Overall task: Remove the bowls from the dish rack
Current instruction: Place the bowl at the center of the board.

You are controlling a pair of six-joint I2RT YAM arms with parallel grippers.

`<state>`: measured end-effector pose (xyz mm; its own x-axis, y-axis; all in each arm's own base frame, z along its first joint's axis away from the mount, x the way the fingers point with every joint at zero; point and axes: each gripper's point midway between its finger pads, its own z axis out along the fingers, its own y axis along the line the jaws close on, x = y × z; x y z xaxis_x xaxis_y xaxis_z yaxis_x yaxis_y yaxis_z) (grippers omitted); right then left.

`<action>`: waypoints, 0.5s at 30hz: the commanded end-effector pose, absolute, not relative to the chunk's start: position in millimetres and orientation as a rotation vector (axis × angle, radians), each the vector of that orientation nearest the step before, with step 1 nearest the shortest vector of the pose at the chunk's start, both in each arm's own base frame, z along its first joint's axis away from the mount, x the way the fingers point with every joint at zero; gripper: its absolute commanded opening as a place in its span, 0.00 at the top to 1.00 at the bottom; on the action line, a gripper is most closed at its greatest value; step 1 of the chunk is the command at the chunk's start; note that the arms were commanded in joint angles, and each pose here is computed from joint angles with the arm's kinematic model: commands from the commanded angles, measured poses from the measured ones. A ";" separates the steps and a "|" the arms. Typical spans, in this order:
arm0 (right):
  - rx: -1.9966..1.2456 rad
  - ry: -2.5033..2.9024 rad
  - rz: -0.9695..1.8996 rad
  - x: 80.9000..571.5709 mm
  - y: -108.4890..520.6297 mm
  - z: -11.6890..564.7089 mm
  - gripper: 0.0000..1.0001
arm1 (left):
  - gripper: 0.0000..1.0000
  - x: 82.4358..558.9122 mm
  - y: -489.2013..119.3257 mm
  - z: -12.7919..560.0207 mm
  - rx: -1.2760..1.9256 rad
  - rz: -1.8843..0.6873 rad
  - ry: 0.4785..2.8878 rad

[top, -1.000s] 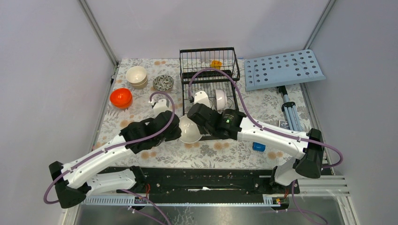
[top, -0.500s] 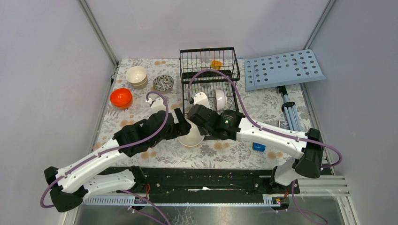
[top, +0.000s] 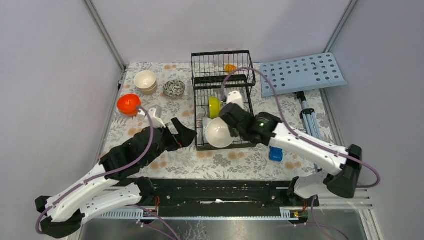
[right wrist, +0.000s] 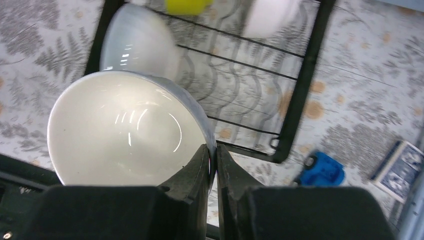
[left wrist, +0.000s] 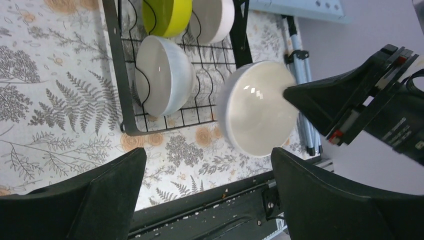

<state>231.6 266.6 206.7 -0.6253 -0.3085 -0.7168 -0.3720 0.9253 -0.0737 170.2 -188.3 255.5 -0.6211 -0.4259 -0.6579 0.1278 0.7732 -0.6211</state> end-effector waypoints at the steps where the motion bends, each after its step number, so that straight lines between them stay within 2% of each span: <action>1: -0.302 2.224 -0.004 248.2 196.4 235.4 1.00 | 0.01 179.4 -174.0 268.6 -0.246 -0.817 1.949; 8: 0.119 2.098 -0.111 270.3 86.2 249.0 1.00 | 0.01 199.3 -136.6 238.0 -0.428 -0.655 1.835; 15: 0.598 2.064 -0.083 286.9 22.8 212.1 1.00 | 0.01 213.3 -116.8 226.8 -0.537 -0.529 1.765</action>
